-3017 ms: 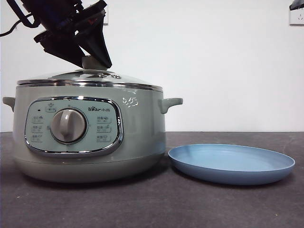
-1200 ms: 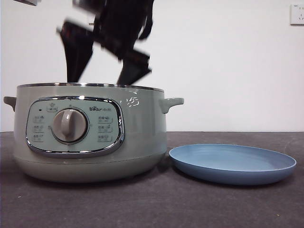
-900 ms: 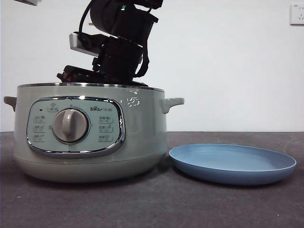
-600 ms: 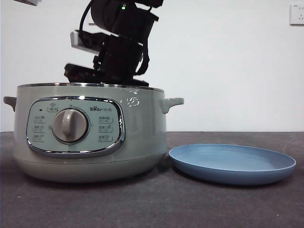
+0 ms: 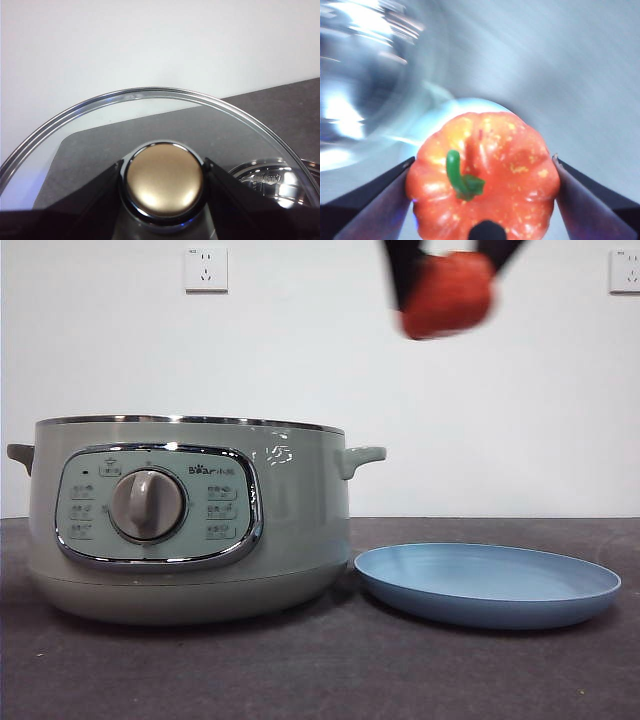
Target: Take the pumpkin out from the steamer,put the pumpkin in the blue plate,close the lid
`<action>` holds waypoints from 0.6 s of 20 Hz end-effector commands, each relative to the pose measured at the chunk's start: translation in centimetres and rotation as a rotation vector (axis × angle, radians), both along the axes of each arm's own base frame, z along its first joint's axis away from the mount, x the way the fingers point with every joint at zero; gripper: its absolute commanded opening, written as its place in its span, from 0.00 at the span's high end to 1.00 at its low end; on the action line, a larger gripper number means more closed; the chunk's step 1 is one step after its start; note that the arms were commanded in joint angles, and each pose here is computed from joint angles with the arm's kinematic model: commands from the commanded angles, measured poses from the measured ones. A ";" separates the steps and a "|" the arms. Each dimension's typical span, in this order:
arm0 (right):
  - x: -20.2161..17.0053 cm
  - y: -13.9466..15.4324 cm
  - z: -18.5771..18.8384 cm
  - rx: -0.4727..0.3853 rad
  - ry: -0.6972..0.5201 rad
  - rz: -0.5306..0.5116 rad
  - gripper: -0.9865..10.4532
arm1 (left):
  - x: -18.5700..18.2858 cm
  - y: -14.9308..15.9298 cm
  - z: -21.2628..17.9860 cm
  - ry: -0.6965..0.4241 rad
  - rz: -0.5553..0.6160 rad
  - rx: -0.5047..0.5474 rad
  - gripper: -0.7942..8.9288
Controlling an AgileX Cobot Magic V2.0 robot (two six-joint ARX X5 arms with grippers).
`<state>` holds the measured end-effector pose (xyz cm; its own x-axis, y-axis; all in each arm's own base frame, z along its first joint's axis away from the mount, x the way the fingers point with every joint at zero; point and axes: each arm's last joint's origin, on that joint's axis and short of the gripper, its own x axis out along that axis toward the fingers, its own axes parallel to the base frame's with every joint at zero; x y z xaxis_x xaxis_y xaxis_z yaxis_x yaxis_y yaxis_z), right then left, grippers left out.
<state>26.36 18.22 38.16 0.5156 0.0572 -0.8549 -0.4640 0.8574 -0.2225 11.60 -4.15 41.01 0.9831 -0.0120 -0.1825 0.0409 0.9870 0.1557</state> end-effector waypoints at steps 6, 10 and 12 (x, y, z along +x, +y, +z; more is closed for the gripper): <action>-1.2 -4.5 -5.9 -0.061 -0.043 -0.293 0.92 | 0.6 -0.4 0.8 -0.049 -0.039 -0.028 0.93; -1.9 -4.6 -10.8 0.079 -0.036 -0.222 0.92 | 2.2 -1.3 0.1 0.006 -0.085 -0.015 0.93; -1.7 -4.2 -13.0 0.163 -0.025 -0.167 0.92 | 2.9 -1.6 -0.2 0.030 -0.087 -0.005 0.93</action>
<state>24.57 13.94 25.60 0.5500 0.0969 -0.8295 -0.3013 0.9494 -0.0888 14.93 -6.01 39.70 0.9544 -0.0990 -0.2817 0.1501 0.9746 0.1660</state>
